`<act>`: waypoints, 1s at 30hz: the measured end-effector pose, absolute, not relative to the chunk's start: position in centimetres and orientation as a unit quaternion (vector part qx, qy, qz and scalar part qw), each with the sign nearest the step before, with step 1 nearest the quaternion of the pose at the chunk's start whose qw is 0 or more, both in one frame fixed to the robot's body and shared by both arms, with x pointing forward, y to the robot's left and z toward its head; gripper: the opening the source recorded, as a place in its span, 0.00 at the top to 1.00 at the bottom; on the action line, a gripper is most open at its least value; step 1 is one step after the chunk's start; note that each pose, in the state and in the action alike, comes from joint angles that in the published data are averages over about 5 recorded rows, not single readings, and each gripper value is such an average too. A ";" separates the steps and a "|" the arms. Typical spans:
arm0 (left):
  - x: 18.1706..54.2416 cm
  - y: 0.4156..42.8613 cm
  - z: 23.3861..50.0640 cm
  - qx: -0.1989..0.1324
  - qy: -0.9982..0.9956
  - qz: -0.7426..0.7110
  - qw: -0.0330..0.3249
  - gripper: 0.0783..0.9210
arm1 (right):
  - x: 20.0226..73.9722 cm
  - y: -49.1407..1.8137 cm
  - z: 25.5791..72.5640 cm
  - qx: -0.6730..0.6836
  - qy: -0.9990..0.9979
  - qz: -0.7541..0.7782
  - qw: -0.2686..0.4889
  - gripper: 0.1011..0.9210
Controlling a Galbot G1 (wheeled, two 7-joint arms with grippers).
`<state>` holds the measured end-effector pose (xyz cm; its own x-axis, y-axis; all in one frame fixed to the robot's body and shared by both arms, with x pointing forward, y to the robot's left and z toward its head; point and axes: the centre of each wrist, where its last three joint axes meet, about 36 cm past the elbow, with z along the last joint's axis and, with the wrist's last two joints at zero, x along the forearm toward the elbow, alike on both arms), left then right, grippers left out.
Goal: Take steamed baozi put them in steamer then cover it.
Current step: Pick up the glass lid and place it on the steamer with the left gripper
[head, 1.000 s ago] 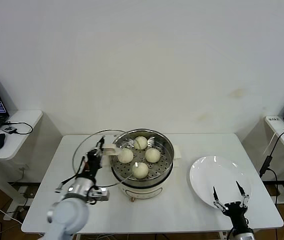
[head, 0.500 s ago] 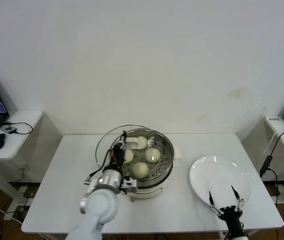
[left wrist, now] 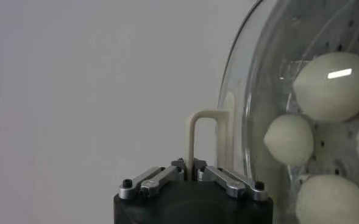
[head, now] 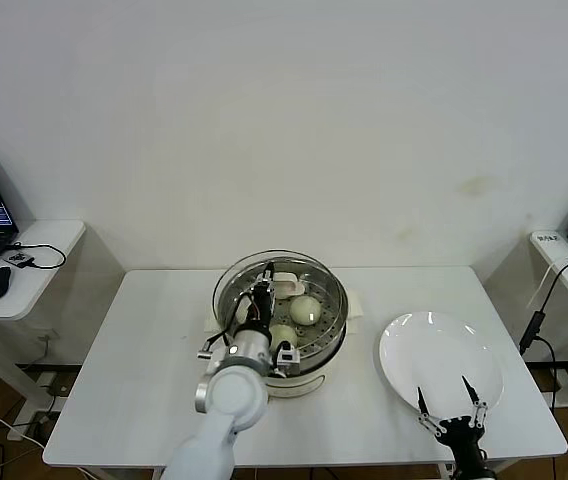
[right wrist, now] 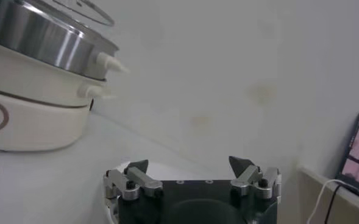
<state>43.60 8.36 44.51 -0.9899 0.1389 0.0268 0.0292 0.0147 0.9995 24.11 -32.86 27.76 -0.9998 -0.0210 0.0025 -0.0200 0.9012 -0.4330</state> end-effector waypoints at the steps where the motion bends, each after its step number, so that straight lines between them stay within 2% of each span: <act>1: 43.7 8.2 44.3 0.060 0.710 0.701 0.038 0.92 | 24.1 -32.8 27.7 -0.011 0.975 -0.222 0.001 0.12; 18: 44.1 7.0 42.8 0.071 0.704 0.706 0.025 0.92 | 24.0 -32.9 27.5 -0.013 0.975 -0.221 0.001 0.12; 30: 44.0 6.8 43.8 0.076 0.716 0.694 0.029 0.92 | 23.8 -32.3 27.3 -0.019 0.975 -0.219 0.000 0.12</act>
<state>43.95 6.84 43.75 -0.9867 0.1499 0.0634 0.0681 0.0259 0.9973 23.82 -32.34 27.25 -0.9993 -0.0362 0.0084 -0.0363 0.9031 -0.4280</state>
